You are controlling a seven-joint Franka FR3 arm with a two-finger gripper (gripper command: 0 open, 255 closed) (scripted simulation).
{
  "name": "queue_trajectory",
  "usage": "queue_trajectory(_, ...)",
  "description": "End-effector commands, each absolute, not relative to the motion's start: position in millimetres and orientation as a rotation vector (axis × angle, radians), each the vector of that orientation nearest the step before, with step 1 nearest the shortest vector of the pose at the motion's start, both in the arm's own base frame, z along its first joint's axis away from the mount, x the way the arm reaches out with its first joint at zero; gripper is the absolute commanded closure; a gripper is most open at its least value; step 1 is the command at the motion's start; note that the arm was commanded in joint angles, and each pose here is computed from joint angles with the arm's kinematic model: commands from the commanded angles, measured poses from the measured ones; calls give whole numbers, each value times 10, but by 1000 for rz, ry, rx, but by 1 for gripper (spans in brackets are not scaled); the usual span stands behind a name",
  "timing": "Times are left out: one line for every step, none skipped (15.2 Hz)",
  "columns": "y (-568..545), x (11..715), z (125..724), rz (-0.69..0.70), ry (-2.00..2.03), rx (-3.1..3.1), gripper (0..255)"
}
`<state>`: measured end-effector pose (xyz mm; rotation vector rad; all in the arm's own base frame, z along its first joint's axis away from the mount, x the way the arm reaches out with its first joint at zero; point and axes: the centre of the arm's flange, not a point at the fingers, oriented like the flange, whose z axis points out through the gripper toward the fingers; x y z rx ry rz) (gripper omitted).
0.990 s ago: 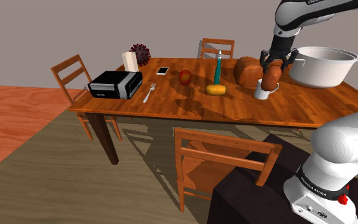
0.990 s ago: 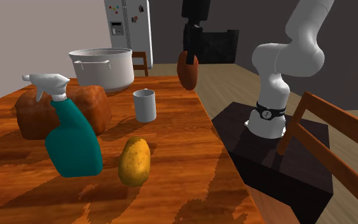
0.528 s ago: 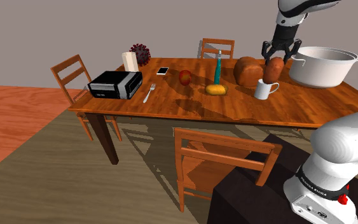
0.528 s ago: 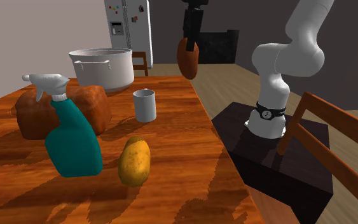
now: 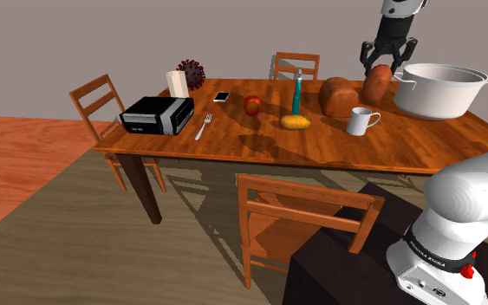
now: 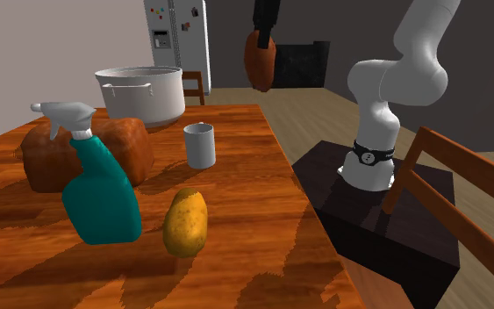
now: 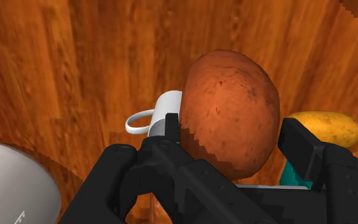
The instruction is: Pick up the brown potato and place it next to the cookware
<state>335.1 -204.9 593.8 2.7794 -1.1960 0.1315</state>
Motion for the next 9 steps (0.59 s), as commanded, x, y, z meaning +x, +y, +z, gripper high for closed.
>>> queue_trajectory(-2044, 3342, 6033, 131, -1196, 2779, 255)
queue_trajectory(-2160, 3279, 6033, 131, -1196, 2779, 255)
queue_trajectory(-2277, 3217, 6033, 131, -1196, 2779, 255)
queue_trajectory(-2393, 3155, 6033, 131, -1196, 2779, 255)
queue_trajectory(-2509, 3092, 6033, 131, -1196, 2779, 255)
queue_trajectory(-2626, 3030, 6033, 131, -1196, 2779, 255)
queue_trajectory(-2742, 2968, 6034, 131, -1196, 2779, 255)
queue_trajectory(-2858, 2905, 6034, 131, -1196, 2779, 255)
queue_trajectory(-2975, 2843, 6034, 131, -1196, 2779, 255)
